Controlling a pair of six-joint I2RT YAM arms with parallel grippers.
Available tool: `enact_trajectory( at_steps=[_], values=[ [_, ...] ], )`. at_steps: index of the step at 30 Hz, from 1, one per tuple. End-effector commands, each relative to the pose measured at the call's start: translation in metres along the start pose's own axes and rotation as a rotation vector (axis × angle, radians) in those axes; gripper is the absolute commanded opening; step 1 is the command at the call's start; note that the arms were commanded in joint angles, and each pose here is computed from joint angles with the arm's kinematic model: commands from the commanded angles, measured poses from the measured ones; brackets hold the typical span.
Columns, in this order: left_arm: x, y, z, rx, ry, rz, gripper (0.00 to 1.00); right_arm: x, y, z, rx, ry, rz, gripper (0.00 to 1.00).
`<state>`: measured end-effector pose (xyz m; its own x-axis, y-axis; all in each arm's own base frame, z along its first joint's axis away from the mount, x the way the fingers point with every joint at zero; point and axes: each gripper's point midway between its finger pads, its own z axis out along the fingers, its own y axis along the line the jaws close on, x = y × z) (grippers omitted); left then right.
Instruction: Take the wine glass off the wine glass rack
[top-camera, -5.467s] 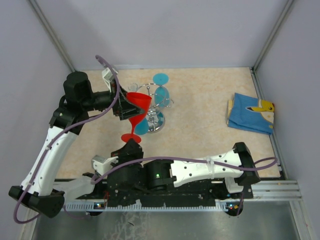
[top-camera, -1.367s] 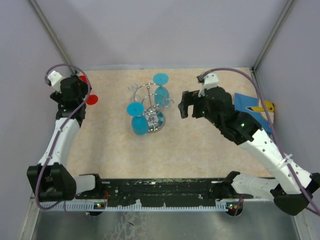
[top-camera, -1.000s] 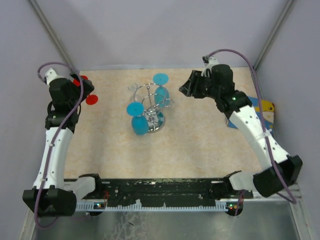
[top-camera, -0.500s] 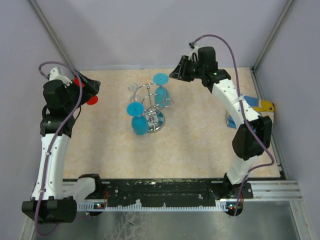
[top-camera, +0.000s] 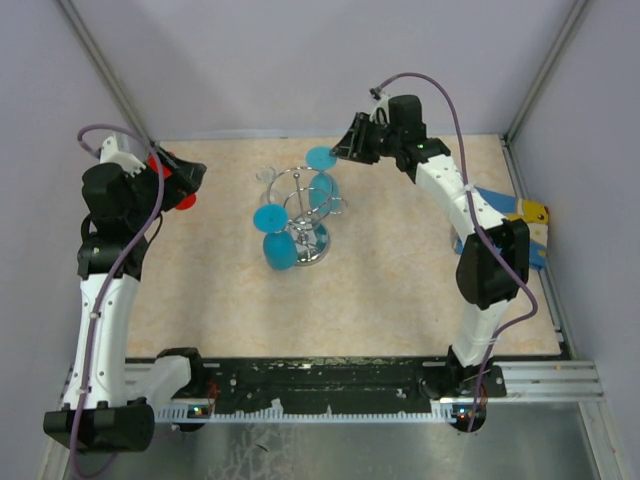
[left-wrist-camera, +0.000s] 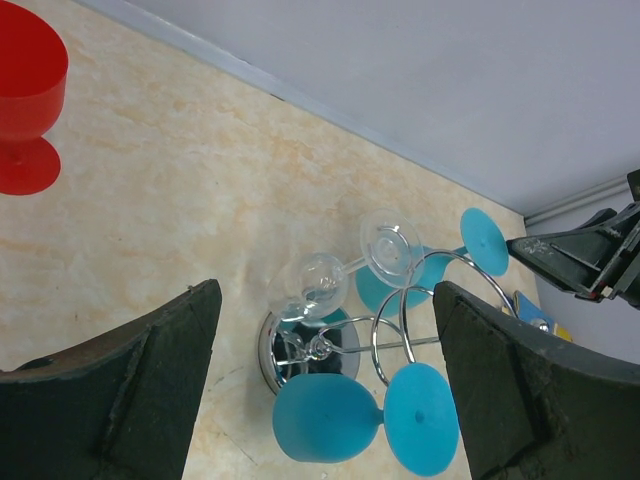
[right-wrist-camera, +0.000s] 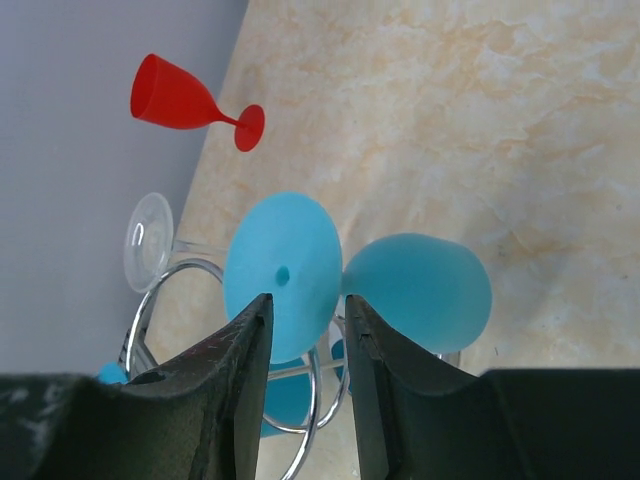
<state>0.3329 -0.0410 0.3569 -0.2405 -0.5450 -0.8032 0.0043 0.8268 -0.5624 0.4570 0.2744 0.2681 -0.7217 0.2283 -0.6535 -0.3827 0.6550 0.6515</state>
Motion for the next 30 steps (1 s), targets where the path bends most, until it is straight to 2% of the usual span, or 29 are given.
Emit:
enact_trajectory(
  at_steps=[1,10,30],
  values=[
    [-0.005,-0.009,-0.006,0.036,-0.014,0.005,0.92,-0.023,0.031,-0.006,-0.127,-0.063,-0.043,0.35],
    [-0.004,-0.006,-0.006,0.026,-0.019,0.014,0.92,-0.017,0.031,0.0,-0.157,-0.035,-0.035,0.33],
    [-0.002,-0.006,-0.008,0.034,-0.022,0.018,0.92,-0.018,0.01,-0.001,-0.077,-0.062,-0.041,0.35]
  ],
)
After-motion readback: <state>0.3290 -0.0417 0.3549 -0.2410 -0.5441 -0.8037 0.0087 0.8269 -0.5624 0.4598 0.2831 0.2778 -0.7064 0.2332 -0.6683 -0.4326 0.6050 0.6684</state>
